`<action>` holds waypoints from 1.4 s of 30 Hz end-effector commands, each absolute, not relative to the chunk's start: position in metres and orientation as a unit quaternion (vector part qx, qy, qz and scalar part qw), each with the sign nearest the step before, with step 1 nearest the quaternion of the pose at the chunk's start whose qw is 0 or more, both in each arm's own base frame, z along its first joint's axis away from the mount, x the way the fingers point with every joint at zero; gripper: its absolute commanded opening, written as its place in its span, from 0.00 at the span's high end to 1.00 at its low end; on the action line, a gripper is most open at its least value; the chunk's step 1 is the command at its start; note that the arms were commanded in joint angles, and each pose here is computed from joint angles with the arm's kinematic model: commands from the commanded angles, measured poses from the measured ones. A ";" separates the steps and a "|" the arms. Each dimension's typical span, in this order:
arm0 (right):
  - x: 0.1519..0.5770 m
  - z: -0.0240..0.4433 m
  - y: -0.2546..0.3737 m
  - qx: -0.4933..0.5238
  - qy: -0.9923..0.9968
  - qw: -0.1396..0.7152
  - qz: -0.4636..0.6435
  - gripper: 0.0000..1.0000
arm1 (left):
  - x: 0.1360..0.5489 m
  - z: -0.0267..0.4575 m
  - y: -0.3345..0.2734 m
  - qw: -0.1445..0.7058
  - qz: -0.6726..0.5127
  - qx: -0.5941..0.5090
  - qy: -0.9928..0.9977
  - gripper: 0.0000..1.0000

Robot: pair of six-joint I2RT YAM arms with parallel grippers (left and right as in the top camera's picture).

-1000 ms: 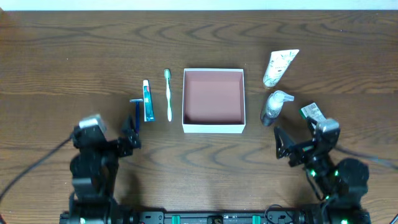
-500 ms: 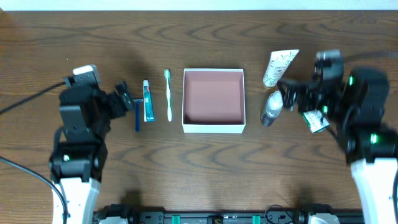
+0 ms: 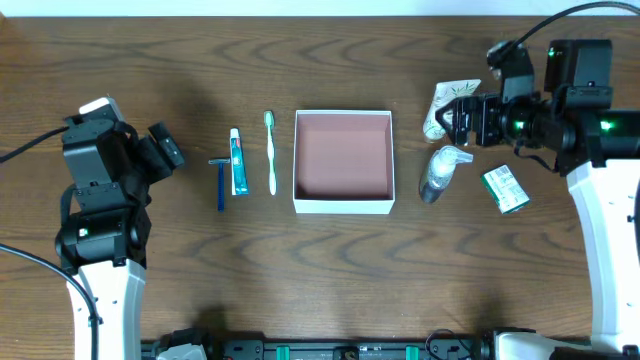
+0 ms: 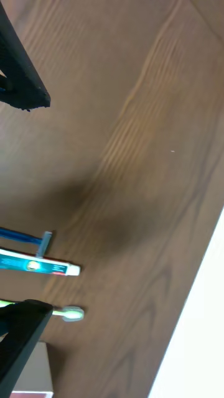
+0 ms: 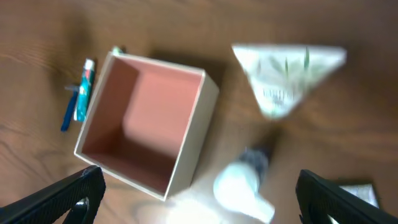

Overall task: Pack container
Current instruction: 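Move right gripper over the clear soap pump bottle and lower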

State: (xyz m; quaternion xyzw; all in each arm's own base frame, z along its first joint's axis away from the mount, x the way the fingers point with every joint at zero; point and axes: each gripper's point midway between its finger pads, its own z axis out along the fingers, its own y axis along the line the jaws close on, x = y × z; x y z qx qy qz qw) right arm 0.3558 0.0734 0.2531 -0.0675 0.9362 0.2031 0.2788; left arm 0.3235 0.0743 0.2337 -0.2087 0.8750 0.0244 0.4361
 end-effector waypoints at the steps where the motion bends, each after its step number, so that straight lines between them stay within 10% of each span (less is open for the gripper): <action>1: 0.351 0.248 0.073 -0.040 0.947 0.254 0.195 0.01 | 0.324 0.242 0.077 0.443 0.033 -0.203 0.873 0.02; 42: 0.338 0.098 0.071 0.096 0.991 0.086 0.029 0.15 | 0.324 0.242 0.077 0.441 0.033 -0.203 0.873 0.02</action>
